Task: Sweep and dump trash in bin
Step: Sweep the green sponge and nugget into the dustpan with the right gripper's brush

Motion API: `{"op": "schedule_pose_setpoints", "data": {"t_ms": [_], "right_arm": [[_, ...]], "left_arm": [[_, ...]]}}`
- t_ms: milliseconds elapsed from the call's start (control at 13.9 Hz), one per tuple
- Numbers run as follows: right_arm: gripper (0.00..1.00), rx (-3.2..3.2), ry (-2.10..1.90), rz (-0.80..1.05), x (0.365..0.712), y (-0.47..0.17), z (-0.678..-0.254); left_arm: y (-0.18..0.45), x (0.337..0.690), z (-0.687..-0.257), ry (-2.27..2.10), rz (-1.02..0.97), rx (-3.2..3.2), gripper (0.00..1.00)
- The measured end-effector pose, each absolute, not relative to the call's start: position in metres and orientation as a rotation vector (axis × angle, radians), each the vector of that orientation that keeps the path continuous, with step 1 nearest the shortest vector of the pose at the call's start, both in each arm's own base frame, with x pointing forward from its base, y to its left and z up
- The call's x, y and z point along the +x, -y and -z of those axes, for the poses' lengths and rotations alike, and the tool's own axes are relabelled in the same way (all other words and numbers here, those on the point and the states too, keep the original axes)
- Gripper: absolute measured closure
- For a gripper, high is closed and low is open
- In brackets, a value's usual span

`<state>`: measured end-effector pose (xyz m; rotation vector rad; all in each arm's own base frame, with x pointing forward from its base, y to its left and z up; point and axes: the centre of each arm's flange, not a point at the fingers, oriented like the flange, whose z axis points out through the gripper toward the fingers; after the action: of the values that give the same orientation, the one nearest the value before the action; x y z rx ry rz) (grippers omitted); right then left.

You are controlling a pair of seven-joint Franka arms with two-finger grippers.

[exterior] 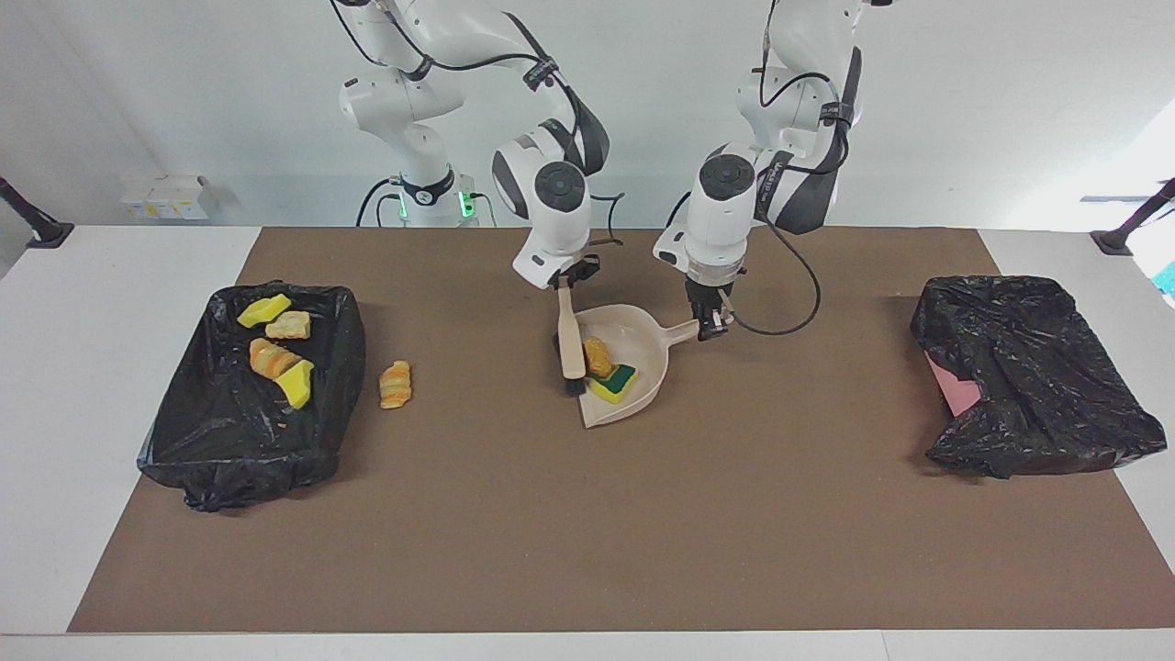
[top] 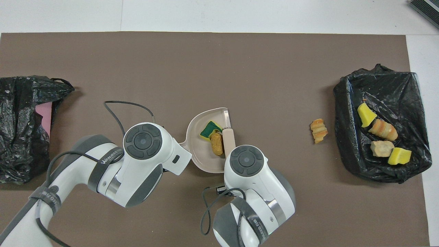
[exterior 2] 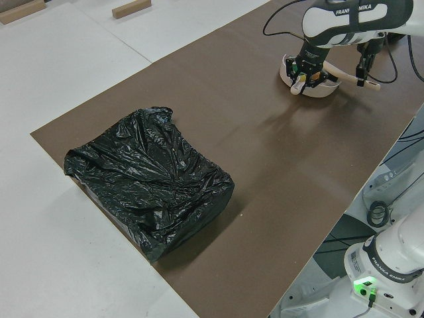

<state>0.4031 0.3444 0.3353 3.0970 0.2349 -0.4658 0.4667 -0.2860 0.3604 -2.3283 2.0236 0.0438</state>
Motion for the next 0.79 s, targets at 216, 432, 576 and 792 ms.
{"op": "schedule_pose_setpoints", "data": {"t_ms": [216, 432, 576, 792], "right_arm": [[0.74, 3.107, -0.215, 0.466, 0.42, -0.343, -0.362], [0.74, 3.054, -0.119, 0.494, 0.458, -0.296, -0.392], [0.74, 2.976, -0.077, 0.473, 0.482, -0.252, -0.41], [0.74, 2.888, -0.025, 0.426, 0.506, -0.195, -0.411]], "left_arm": [[0.287, 0.469, -0.357, -2.023, -0.01, -2.329, 0.68], [0.283, 0.472, -0.357, -2.013, -0.006, -2.338, 0.68], [0.282, 0.472, -0.357, -2.012, -0.006, -2.338, 0.68], [0.282, 0.472, -0.357, -2.01, -0.006, -2.34, 0.68]]}}
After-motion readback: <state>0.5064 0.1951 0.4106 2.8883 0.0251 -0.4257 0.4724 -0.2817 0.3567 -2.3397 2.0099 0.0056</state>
